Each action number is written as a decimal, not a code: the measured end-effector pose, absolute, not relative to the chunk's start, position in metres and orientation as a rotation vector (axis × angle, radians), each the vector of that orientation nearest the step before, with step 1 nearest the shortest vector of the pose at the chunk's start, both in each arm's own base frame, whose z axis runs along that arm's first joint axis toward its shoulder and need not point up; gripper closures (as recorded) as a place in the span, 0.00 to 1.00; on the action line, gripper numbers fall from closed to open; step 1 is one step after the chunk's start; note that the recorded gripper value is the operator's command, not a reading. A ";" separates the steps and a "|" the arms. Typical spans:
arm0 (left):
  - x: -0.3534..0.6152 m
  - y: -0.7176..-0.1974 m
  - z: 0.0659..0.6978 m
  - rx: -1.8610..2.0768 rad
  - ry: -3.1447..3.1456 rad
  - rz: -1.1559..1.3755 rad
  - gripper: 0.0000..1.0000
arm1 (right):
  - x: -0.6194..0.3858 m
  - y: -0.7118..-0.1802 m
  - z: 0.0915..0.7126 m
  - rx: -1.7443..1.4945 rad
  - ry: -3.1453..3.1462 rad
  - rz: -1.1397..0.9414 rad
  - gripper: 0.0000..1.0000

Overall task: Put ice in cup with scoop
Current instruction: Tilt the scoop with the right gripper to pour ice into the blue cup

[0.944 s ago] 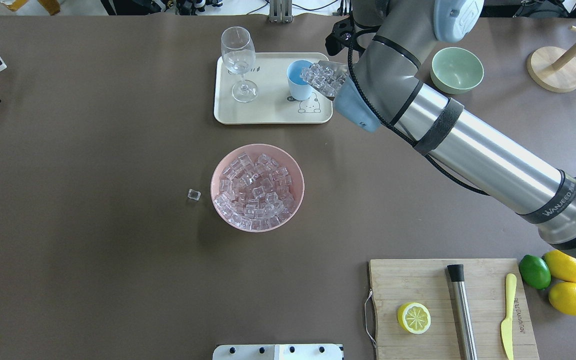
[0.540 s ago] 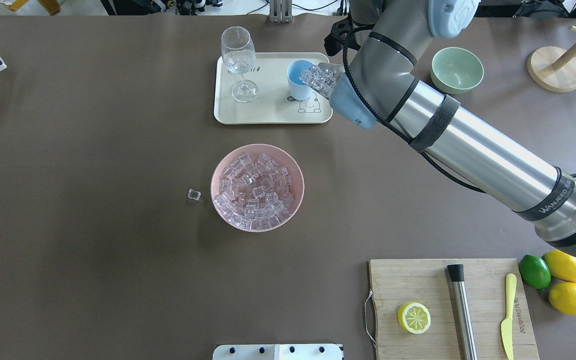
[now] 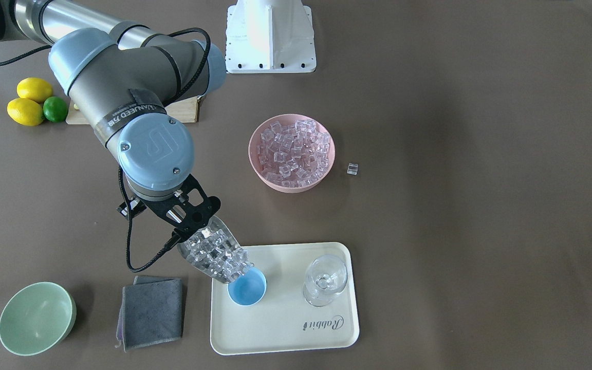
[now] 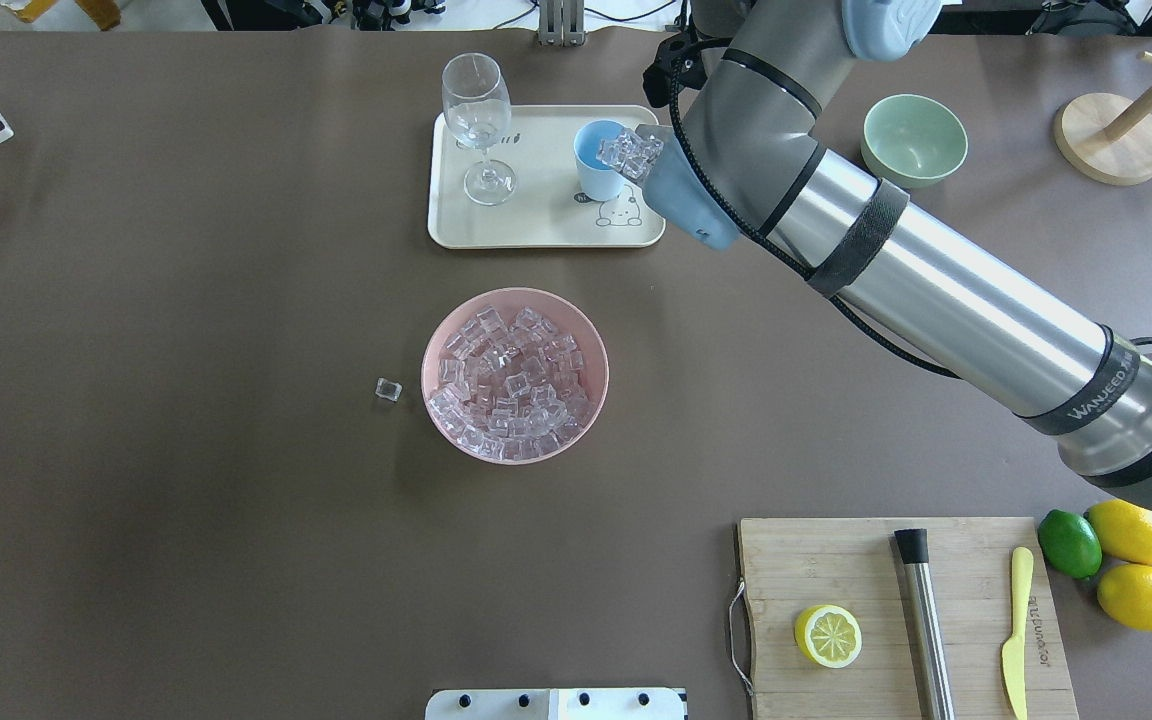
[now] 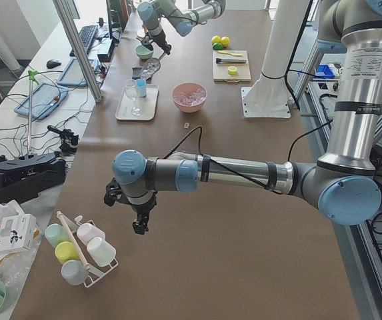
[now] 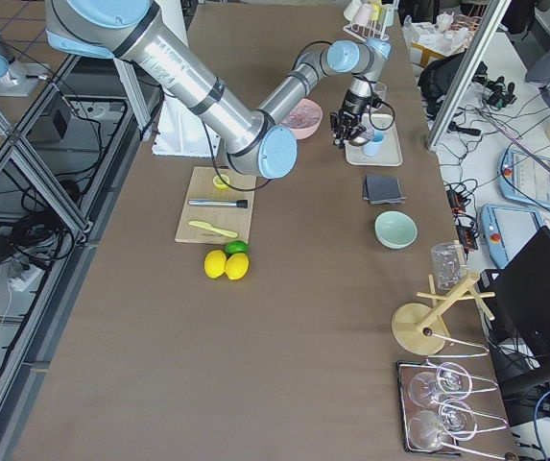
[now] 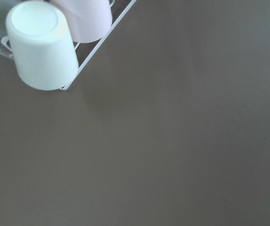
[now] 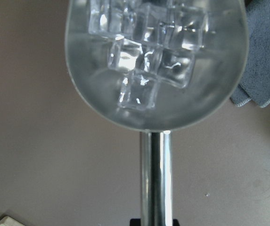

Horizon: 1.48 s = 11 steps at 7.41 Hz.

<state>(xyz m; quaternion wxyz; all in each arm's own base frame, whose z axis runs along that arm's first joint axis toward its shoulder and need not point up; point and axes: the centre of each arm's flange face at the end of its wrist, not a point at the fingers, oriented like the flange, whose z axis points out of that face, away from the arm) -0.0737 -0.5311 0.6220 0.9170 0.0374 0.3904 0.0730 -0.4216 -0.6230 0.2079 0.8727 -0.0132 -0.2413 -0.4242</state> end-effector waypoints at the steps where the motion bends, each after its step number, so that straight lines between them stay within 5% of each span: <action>1: -0.078 -0.528 0.632 0.062 0.805 0.134 0.01 | -0.421 -0.623 0.208 -0.036 -0.493 -0.890 1.00; 11: -0.083 -0.525 0.641 0.051 0.805 0.124 0.01 | -0.428 -0.639 0.198 -0.104 -0.424 -0.942 1.00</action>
